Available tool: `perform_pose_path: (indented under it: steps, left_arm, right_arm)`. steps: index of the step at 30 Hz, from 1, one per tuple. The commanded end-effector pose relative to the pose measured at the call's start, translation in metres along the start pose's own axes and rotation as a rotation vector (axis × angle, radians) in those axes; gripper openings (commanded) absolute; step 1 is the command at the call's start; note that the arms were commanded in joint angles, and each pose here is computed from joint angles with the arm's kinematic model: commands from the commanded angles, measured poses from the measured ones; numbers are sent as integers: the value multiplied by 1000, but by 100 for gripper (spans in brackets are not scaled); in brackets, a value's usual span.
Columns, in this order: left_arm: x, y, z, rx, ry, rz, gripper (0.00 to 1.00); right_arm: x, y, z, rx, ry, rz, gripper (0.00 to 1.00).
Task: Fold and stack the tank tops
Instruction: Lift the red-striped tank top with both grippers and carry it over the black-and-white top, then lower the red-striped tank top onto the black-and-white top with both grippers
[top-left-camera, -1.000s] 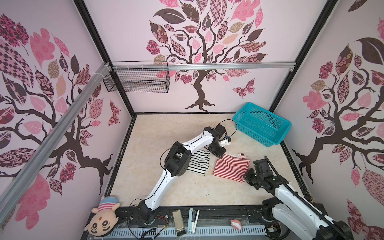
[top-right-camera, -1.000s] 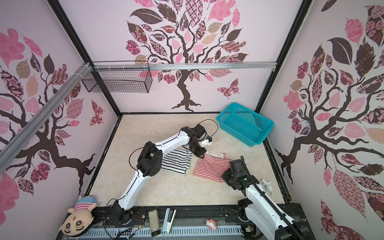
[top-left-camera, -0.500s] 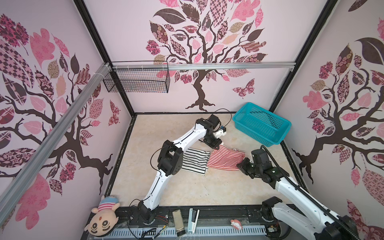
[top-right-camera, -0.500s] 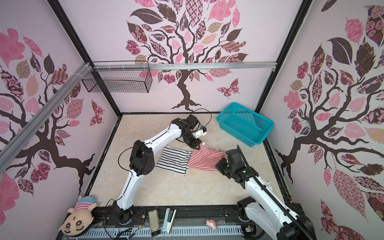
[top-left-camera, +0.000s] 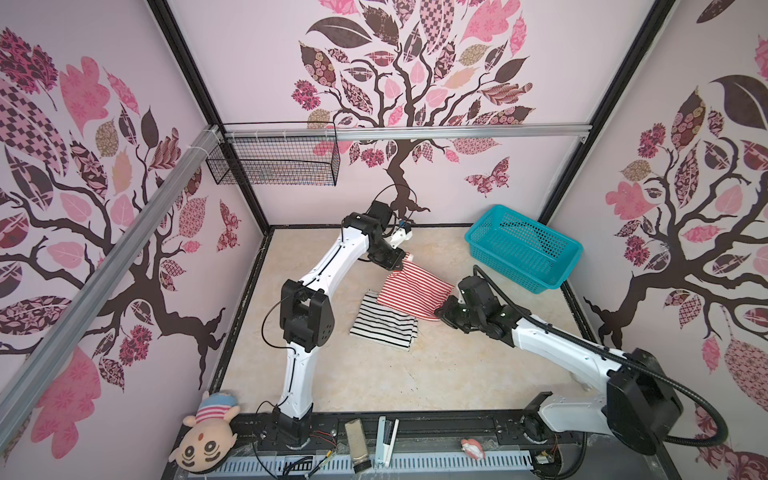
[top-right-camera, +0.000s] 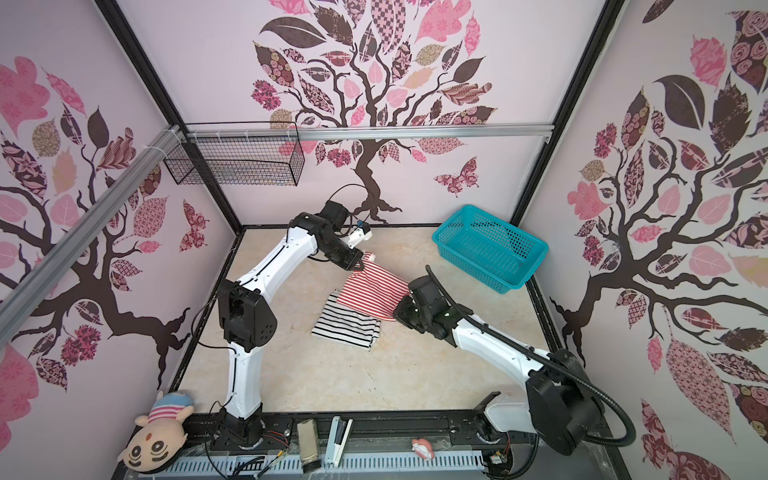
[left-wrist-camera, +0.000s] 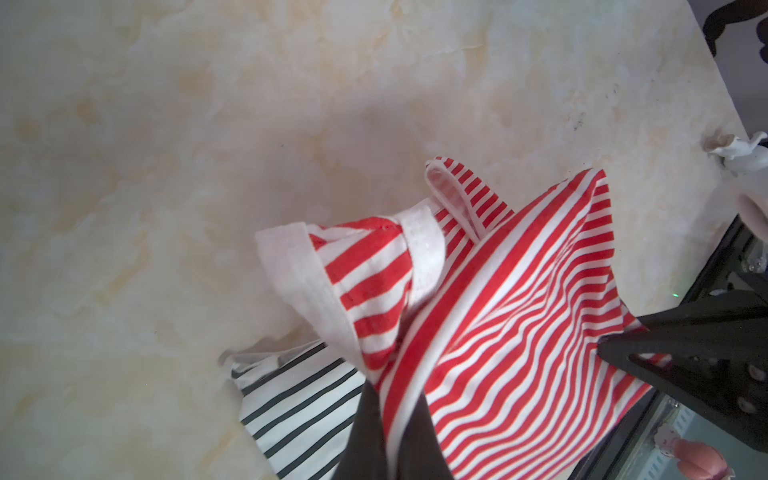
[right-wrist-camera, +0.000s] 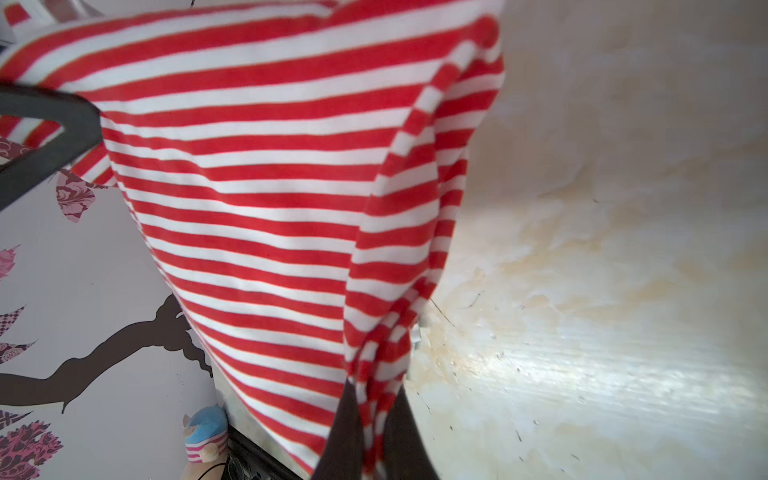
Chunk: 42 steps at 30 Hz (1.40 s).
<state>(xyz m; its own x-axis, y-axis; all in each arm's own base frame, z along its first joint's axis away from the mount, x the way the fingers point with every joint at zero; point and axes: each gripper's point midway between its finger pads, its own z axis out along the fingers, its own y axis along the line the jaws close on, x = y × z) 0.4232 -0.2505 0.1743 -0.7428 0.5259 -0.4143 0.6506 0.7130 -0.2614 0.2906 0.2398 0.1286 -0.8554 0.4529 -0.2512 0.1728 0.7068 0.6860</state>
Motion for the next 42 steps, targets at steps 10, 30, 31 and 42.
perform_pose_path:
  steps: [10,30,31,42]
  left_arm:
    - [64,54,-18,-25,50,-76,0]
    - [107,63,18,49,150,-129,0]
    - [105,62,19,58,147,-133,0]
    - [103,71,34,47,166,-140,0]
  right_arm:
    - [20,44,47,-63,87,-55,0]
    - [58,27,44,-23,107,-60,0]
    - [57,26,42,-22,103,-61,0]
    - [67,23,43,-23,129,-63,0]
